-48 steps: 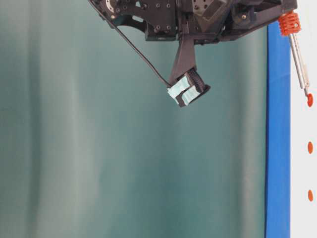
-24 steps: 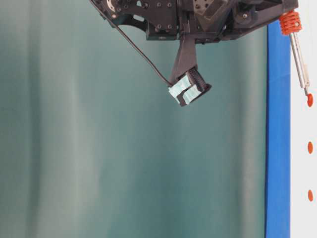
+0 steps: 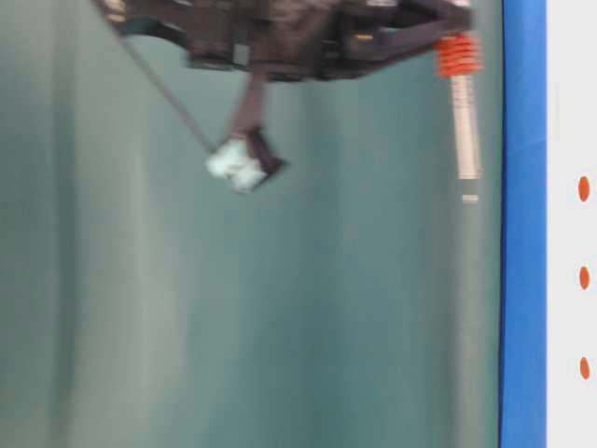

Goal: Touch the tip of the soldering iron to the mark.
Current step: 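Lift the iron and carry it back toward its spot below the board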

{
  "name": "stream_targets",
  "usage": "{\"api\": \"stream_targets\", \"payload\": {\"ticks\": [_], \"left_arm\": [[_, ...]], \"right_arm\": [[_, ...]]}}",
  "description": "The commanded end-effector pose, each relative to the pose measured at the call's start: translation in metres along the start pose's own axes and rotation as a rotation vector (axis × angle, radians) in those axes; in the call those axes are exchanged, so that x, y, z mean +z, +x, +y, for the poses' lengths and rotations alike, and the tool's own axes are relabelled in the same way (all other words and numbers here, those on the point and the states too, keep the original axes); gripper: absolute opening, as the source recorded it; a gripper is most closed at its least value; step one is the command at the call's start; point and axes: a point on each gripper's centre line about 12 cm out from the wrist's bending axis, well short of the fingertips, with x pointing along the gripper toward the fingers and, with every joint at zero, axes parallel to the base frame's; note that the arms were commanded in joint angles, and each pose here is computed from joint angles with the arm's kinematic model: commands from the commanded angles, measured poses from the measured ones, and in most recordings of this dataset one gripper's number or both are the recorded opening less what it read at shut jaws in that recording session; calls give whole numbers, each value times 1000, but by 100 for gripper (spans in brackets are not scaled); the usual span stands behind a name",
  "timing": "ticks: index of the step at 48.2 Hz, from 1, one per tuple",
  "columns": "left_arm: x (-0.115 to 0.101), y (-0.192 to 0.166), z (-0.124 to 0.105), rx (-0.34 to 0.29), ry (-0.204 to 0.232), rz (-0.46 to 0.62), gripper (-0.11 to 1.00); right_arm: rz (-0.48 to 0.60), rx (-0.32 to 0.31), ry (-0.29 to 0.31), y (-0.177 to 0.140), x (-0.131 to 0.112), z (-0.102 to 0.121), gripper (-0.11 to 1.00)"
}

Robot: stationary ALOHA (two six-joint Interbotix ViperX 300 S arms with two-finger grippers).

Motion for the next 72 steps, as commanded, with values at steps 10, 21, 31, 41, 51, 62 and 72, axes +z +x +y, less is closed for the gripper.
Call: {"api": "stream_targets", "payload": {"ticks": [10,21,31,41,51,62,72], "left_arm": [[6,1,0,0,0,-20,0],[6,2,0,-1,0,-21,0],[7,1,0,0,-2,-25,0],[7,1,0,0,-8,-26,0],[7,1,0,0,-12,-29,0],[7,1,0,0,-12,-31,0],[7,1,0,0,-12,-31,0]], "right_arm": [[-73,-26,25,-48,-3,-13,6],[-75,-22,33,-47,-3,-12,6],[-70,-4,27,-49,-5,3,6],[-77,26,36,-54,-8,42,6],[-90,61,44,-64,-18,95,6],[-108,106,57,-76,-36,152,6],[-110,131,66,-82,-50,180,6]]}}
